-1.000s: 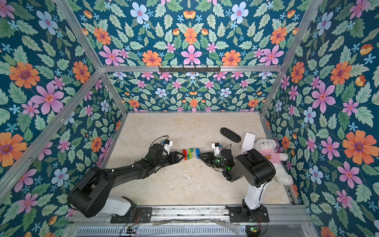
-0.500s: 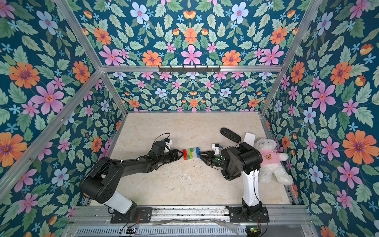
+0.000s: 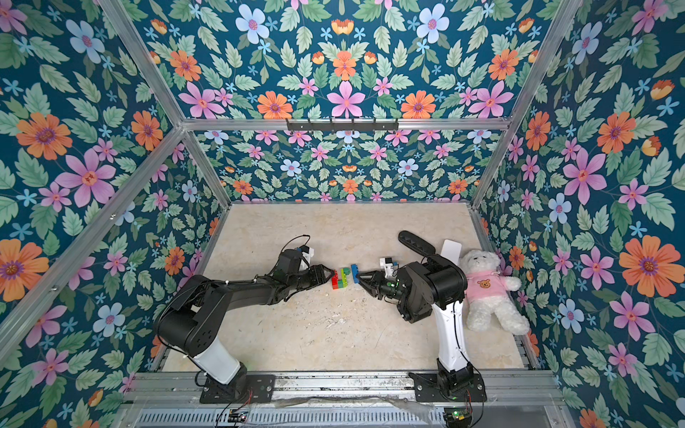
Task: Assemble the number 5 with lego
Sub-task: Place the lego brick at the center of the board.
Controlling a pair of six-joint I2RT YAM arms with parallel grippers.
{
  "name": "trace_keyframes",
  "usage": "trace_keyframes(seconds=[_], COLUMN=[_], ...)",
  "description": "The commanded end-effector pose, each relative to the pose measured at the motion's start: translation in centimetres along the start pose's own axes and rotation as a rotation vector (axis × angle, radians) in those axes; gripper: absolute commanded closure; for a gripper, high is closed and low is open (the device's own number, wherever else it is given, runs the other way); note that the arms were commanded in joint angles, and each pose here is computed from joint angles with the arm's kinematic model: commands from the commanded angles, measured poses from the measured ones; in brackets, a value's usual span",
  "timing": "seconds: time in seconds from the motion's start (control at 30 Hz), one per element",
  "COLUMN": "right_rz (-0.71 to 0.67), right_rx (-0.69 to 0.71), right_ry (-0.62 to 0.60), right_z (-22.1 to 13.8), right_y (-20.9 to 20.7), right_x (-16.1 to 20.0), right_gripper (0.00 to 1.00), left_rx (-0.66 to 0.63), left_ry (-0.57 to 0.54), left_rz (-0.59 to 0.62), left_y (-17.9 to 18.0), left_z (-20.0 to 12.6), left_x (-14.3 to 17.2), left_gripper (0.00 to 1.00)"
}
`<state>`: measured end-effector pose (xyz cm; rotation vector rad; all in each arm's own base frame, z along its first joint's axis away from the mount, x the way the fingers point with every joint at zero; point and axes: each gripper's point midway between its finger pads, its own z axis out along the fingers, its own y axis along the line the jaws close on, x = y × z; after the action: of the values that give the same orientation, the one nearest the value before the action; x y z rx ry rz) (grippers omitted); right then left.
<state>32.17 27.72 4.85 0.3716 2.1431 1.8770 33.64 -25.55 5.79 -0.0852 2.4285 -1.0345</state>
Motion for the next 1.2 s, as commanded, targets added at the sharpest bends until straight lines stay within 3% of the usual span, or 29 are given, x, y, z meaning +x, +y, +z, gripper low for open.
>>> trace_keyframes(seconds=[0.0,0.47,0.63,0.83,1.17], right_rz=[0.038,0.057,0.089,0.086,0.086], right_rx=[0.028,0.243,0.231,0.252,0.325], right_ry=[0.020,0.042,0.057,0.071,0.100], right_z=[0.0,-0.1,0.0,0.1,-0.3], right_y=[-1.0,-4.3,-4.6,-5.0,-6.2], right_x=[0.4,0.5,0.9,1.1,1.7], right_gripper=[0.73,0.69,0.67,0.57,0.50], left_rx=[0.011,0.009,0.009,0.009,0.012], left_ry=[0.005,0.014,0.016,0.017,0.014], left_rz=[0.022,0.018,0.019,0.021,0.022], left_y=[-0.2,-0.3,-0.3,-0.3,-0.5], left_z=[0.2,0.5,0.4,0.5,0.5], left_x=[-0.1,-0.4,-0.3,-0.3,-0.6], left_gripper=[0.35,0.36,0.37,0.37,0.38])
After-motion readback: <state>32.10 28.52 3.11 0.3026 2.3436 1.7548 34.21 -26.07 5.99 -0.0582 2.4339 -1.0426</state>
